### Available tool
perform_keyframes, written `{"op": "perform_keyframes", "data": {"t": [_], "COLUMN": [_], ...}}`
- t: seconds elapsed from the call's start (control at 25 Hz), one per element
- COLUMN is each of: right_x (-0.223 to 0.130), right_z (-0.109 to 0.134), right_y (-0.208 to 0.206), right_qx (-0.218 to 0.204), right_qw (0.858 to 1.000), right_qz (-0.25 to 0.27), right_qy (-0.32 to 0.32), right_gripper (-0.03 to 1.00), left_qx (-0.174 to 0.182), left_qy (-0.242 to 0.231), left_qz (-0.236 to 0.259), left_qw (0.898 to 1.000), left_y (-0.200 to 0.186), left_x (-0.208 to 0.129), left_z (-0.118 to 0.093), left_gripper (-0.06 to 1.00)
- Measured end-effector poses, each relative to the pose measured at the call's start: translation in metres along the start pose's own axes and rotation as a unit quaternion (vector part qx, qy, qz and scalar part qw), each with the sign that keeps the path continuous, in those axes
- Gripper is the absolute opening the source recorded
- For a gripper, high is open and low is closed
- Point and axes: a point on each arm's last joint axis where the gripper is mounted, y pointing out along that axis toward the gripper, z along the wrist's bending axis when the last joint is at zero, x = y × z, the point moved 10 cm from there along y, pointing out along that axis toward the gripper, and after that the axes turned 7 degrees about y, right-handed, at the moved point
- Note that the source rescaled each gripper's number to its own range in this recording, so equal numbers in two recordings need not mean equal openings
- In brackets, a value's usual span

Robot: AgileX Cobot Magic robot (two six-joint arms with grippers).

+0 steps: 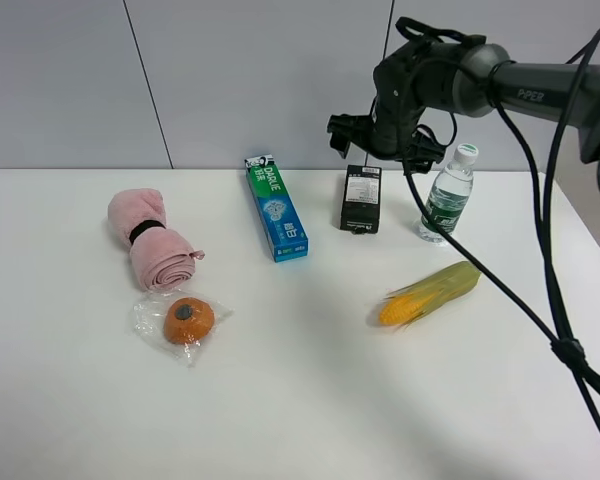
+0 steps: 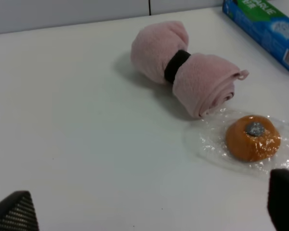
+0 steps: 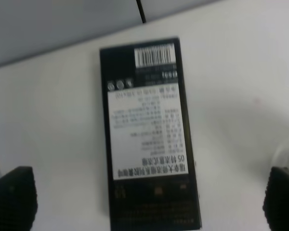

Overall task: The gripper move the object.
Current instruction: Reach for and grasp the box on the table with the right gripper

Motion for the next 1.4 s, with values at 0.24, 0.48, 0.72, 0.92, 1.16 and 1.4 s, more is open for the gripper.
{"op": "perform_keyframes", "data": {"t": [0.24,0.48,0.72,0.92,1.16,1.4], "right_x": [-0.009,-0.018,-0.024,-0.029,-0.041,-0.041], "right_z": [0.002,0.003,0.007,0.004,0.001,0.002], "right_y": [0.019,0.037,0.054,0.062,0.079,0.083], "right_qx": [0.003,0.006,0.017,0.01,0.005,0.013], "right_qw": [1.0,0.999,0.999,0.999,0.998,0.998], "right_qz": [0.005,0.01,0.01,0.012,0.022,0.019], "right_qy": [-0.031,-0.047,-0.042,-0.045,-0.05,-0.05], "right_gripper": [0.8,0.8,0.8,0.8,0.8,0.8], "left_qx": [0.0,0.0,0.0,0.0,0.0,0.0], "left_qy": [0.0,0.0,0.0,0.0,0.0,0.0], "left_qz": [0.0,0.0,0.0,0.0,0.0,0.0], "left_qw": [1.0,1.0,1.0,1.0,1.0,1.0], "left_y": [0.0,0.0,0.0,0.0,0.0,0.0], "left_x": [0.0,0.0,0.0,0.0,0.0,0.0], "left_z": [0.0,0.0,0.0,0.0,0.0,0.0], "left_gripper": [1.0,1.0,1.0,1.0,1.0,1.0]}}
